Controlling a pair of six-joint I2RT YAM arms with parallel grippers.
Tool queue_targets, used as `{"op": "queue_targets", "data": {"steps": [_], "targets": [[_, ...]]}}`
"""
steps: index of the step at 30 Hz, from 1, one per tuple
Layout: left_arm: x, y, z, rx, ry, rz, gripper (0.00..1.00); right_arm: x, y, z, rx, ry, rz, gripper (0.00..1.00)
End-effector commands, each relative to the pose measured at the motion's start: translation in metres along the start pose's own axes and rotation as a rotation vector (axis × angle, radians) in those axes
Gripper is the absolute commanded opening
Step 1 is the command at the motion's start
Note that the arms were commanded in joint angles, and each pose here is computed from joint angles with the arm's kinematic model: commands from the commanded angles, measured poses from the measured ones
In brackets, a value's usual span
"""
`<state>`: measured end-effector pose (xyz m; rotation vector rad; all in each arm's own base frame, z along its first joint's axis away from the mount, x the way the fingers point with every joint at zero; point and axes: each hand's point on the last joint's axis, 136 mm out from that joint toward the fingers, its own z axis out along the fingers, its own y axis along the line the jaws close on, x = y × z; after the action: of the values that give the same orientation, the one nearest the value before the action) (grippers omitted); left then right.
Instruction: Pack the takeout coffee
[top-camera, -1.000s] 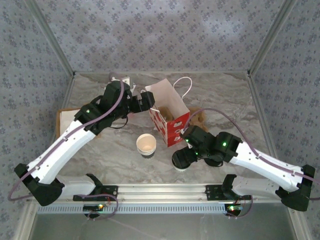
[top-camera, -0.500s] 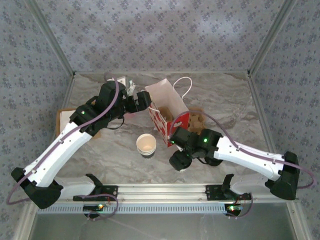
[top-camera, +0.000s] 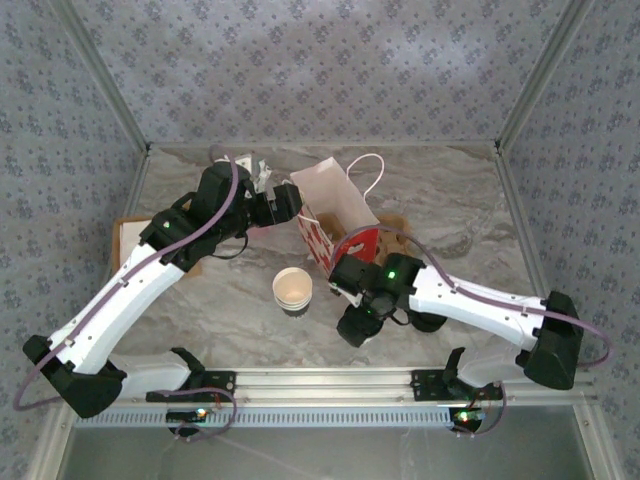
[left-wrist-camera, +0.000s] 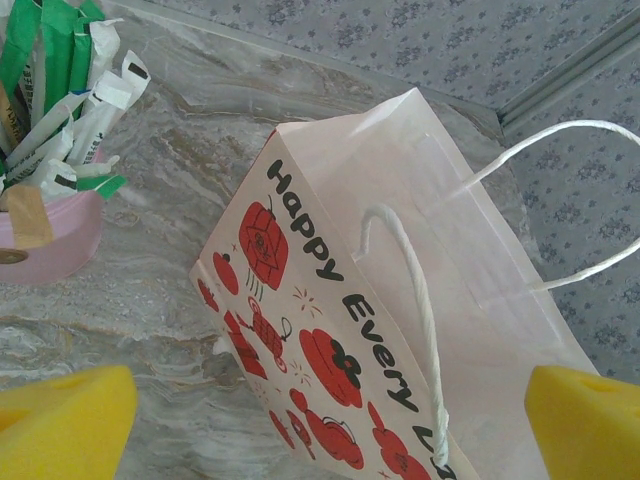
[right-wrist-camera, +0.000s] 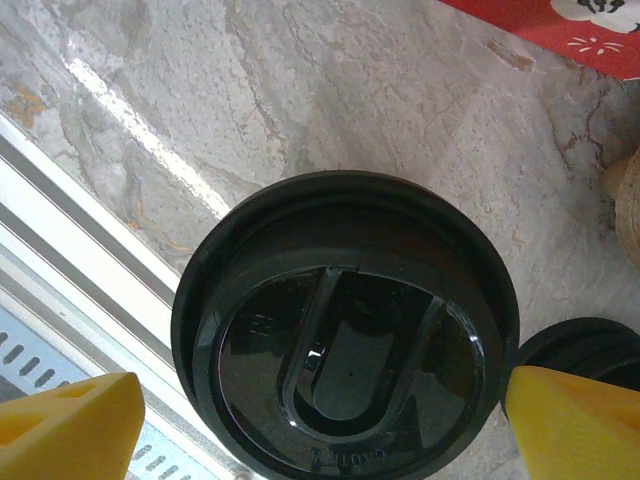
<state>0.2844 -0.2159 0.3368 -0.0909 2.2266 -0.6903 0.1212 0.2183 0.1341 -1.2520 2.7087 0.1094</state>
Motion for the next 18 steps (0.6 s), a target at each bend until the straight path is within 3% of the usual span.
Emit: {"op": "queue_targets", "data": {"steps": [1, 11, 18], "targets": [[-0.002, 0.0, -0.005, 0.016, -0.005, 0.007, 1.0, 0.0, 0.003, -0.005, -0.011, 0.016, -0.024, 0.91], [-0.002, 0.0, -0.005, 0.016, -0.004, 0.006, 0.99, -0.009, -0.001, -0.004, -0.002, 0.0, -0.015, 0.91], [-0.002, -0.001, -0.004, 0.018, -0.003, 0.005, 1.0, -0.011, -0.004, -0.003, -0.012, -0.005, -0.001, 0.82]]}}
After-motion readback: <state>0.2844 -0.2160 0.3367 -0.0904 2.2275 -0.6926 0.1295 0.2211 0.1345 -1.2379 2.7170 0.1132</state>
